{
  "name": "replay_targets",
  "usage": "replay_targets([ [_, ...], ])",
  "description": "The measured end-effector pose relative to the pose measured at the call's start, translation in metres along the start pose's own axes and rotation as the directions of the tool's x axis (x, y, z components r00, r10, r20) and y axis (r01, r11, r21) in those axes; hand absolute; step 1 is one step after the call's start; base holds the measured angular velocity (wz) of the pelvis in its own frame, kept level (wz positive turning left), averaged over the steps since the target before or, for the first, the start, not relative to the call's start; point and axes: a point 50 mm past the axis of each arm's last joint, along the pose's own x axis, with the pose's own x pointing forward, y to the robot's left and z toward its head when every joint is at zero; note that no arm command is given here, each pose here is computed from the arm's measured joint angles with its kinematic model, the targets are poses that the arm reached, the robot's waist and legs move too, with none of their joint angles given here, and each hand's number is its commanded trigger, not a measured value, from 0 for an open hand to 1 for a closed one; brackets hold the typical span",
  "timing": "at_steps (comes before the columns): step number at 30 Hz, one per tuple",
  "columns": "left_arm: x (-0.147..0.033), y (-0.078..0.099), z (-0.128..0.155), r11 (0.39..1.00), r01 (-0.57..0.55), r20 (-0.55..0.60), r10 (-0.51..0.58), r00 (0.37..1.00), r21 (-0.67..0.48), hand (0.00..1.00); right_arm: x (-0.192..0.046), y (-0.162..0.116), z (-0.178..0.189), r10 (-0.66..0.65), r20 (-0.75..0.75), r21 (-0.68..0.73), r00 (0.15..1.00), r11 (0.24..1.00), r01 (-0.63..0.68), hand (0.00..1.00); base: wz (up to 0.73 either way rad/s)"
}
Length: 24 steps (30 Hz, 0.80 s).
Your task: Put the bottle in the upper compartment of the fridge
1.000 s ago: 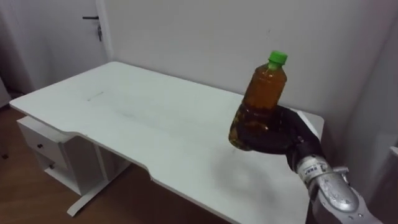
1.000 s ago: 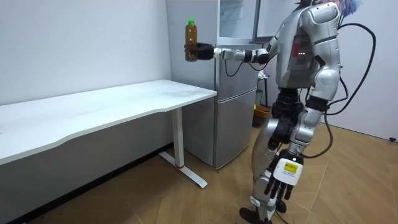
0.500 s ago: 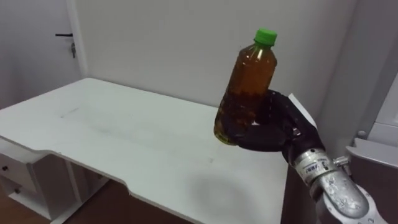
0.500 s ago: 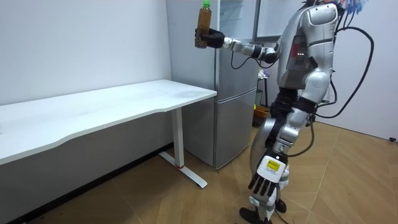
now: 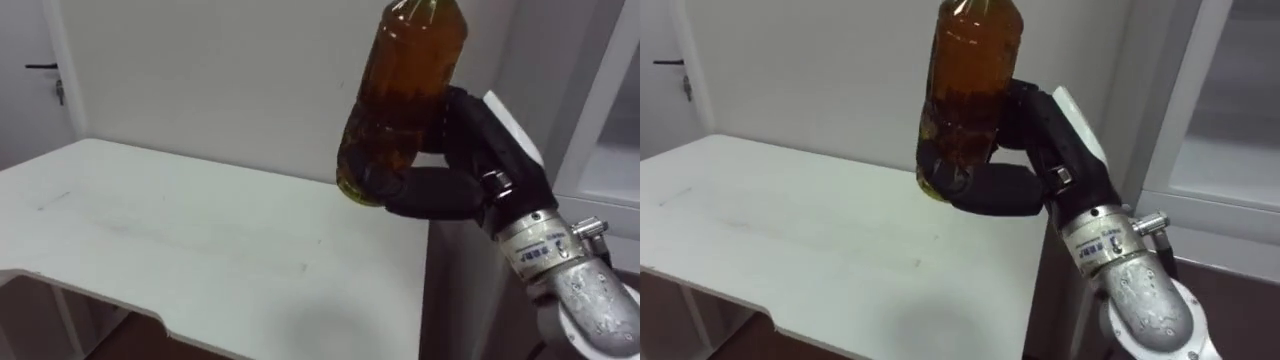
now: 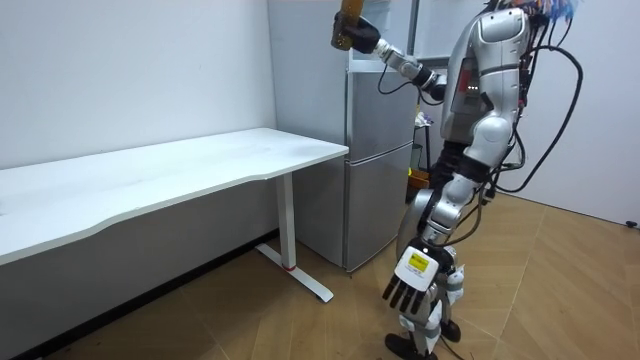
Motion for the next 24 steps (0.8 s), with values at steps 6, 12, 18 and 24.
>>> replay_targets([
  [6,0.000,0.000,-0.002,1.000,0.013,-0.007,-0.013,1.000,0.013,0.00,-0.009,-0.014,0.010,-0.060,0.036,-0.037,0.998,0.997,0.062,1.00,-0.10],
  [12,0.000,0.000,0.001,1.000,0.024,0.001,-0.024,1.000,0.012,0.00,-0.010,-0.025,0.020,-0.068,0.066,-0.091,0.995,0.993,0.074,1.00,-0.11],
  [18,0.001,0.004,0.006,1.000,-0.001,0.017,0.001,1.000,-0.013,0.00,-0.019,-0.038,0.017,-0.105,0.045,-0.120,0.993,0.987,0.110,1.00,-0.23],
  [24,0.001,0.006,0.003,1.000,-0.005,0.011,0.005,1.000,-0.022,0.00,-0.031,-0.056,0.023,-0.190,0.060,-0.148,0.980,0.969,0.197,1.00,-0.24],
])
